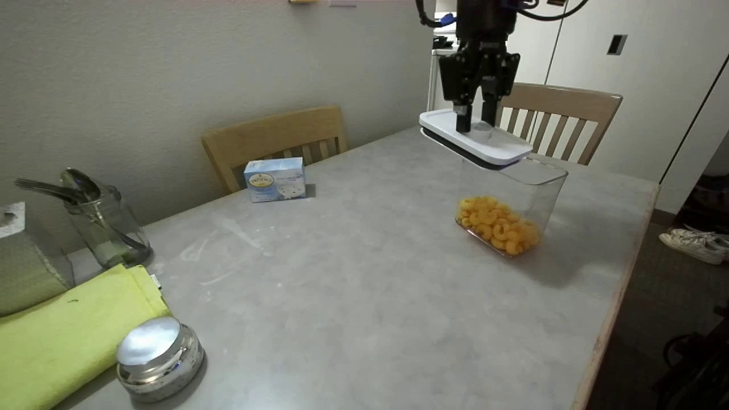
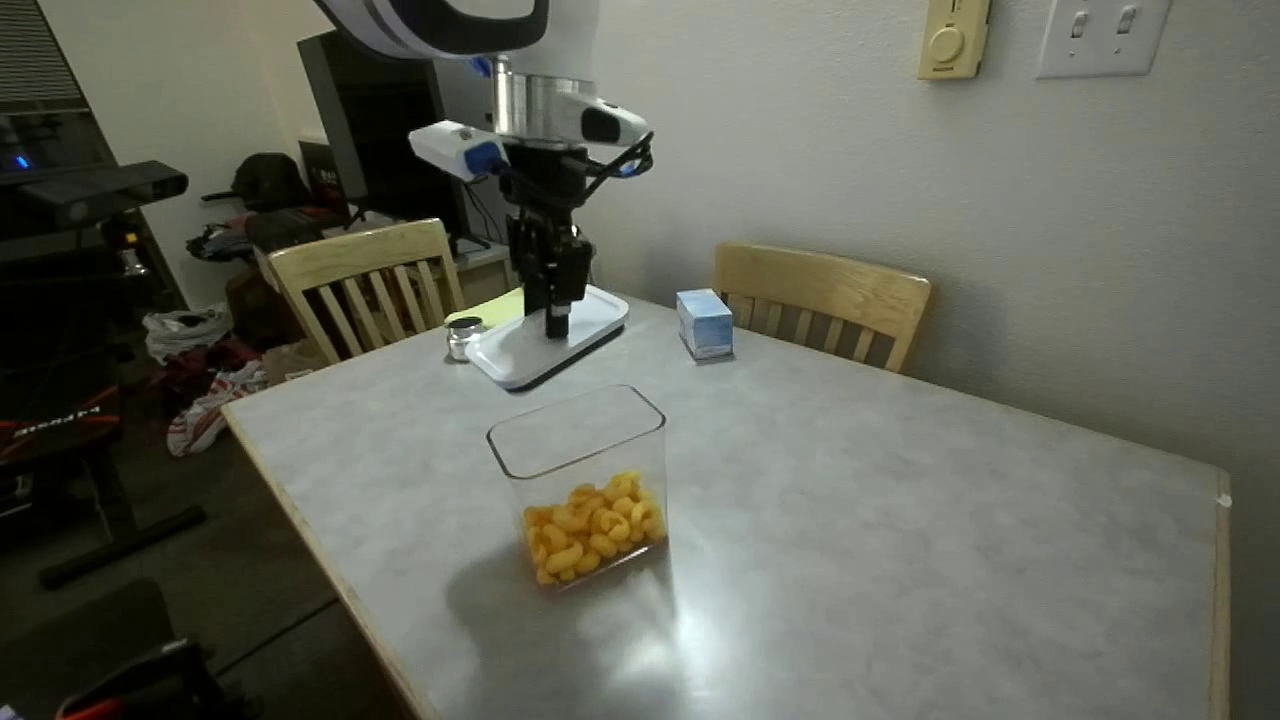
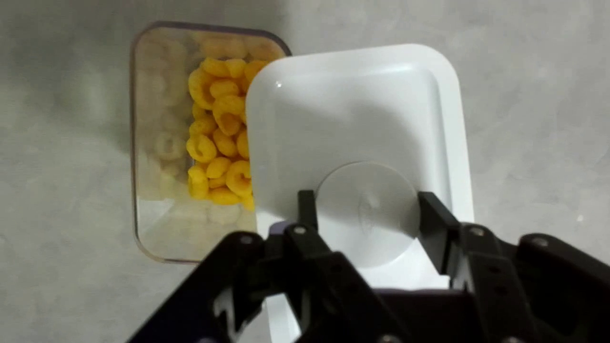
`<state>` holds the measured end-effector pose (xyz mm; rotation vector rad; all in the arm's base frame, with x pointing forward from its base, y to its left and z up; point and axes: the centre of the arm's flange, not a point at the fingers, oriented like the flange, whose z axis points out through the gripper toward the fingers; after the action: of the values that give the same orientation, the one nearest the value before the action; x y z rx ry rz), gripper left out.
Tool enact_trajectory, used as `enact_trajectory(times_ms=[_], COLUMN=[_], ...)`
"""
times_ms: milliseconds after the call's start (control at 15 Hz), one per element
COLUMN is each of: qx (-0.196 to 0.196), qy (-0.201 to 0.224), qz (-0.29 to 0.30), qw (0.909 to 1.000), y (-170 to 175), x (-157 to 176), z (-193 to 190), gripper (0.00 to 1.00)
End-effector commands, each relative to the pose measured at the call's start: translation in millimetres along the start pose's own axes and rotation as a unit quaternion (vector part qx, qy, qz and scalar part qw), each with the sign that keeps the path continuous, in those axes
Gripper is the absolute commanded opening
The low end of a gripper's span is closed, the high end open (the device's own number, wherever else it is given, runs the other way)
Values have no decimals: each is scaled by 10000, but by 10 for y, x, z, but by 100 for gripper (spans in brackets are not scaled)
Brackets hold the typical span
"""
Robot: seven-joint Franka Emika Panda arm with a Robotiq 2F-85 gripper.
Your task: Put the white lid on the storage container then push the button on the lid
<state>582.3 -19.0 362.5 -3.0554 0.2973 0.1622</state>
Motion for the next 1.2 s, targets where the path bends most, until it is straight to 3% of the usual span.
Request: enact_trajectory(times_ms=[0, 267, 533, 867, 1133], qx=[54, 13, -14, 224, 333], qy=[186, 180, 63, 64, 47], qz=[-389, -269, 394, 1230, 1376], qw=[9991, 9995, 9992, 9921, 9899], y=[423, 765, 915, 763, 583], x=[-333, -401, -381, -345, -262], z=[142, 195, 227, 307, 398], gripper=[29, 29, 29, 29, 29])
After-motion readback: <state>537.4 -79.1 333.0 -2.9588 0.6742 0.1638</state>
